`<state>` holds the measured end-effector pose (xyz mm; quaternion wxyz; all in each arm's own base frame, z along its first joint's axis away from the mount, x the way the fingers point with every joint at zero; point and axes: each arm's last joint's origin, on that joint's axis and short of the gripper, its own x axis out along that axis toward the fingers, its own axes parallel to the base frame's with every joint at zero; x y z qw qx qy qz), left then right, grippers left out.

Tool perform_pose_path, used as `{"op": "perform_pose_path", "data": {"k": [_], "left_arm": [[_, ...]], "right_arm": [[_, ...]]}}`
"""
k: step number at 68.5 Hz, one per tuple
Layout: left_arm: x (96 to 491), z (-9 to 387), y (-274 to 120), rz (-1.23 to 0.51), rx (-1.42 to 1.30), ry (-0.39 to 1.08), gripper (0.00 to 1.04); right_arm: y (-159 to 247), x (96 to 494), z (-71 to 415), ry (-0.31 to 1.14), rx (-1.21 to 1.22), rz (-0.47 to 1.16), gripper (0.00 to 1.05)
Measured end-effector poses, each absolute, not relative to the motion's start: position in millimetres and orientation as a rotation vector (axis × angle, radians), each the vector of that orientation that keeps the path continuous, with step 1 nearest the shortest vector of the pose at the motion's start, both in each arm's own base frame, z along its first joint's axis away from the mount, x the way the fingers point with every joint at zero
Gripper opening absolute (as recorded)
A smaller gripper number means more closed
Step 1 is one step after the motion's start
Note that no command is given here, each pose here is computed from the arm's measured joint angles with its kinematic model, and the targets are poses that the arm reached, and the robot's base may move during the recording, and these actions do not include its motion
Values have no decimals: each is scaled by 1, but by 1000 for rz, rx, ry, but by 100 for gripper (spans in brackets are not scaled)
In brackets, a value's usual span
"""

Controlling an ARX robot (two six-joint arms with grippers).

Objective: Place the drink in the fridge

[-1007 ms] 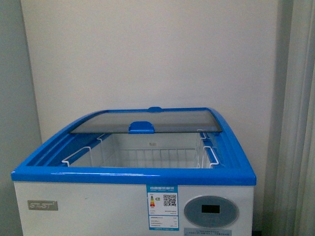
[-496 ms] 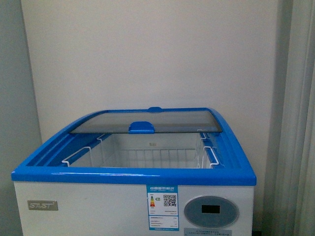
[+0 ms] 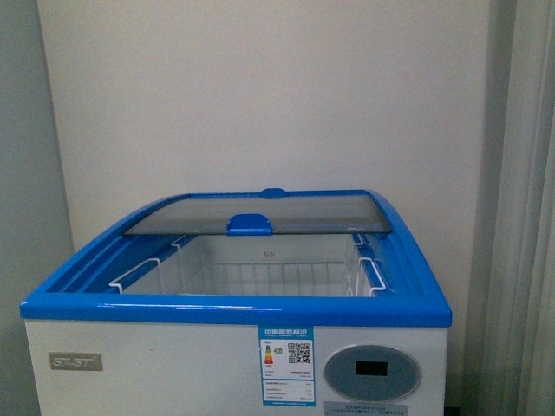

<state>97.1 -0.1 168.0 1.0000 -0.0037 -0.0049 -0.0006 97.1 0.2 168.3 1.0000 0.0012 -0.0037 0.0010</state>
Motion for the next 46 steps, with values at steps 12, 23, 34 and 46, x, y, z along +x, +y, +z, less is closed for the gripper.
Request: {"op": "perform_pose_path", "data": {"k": [12,23,34,46], "left_arm": [[97,168,0,-1,-7,-10,62],[97,168,0,-1,-7,-10,90],[97,168,0,-1,-6,-10,97],[97,168,0,-1,-6,-10,97]], "right_arm": [[0,97,168,-7,2,2,64],[0,97,168,-7,2,3,91],[0,97,168,-7,2,2,97],[0,97,168,-7,2,2,97]]}}
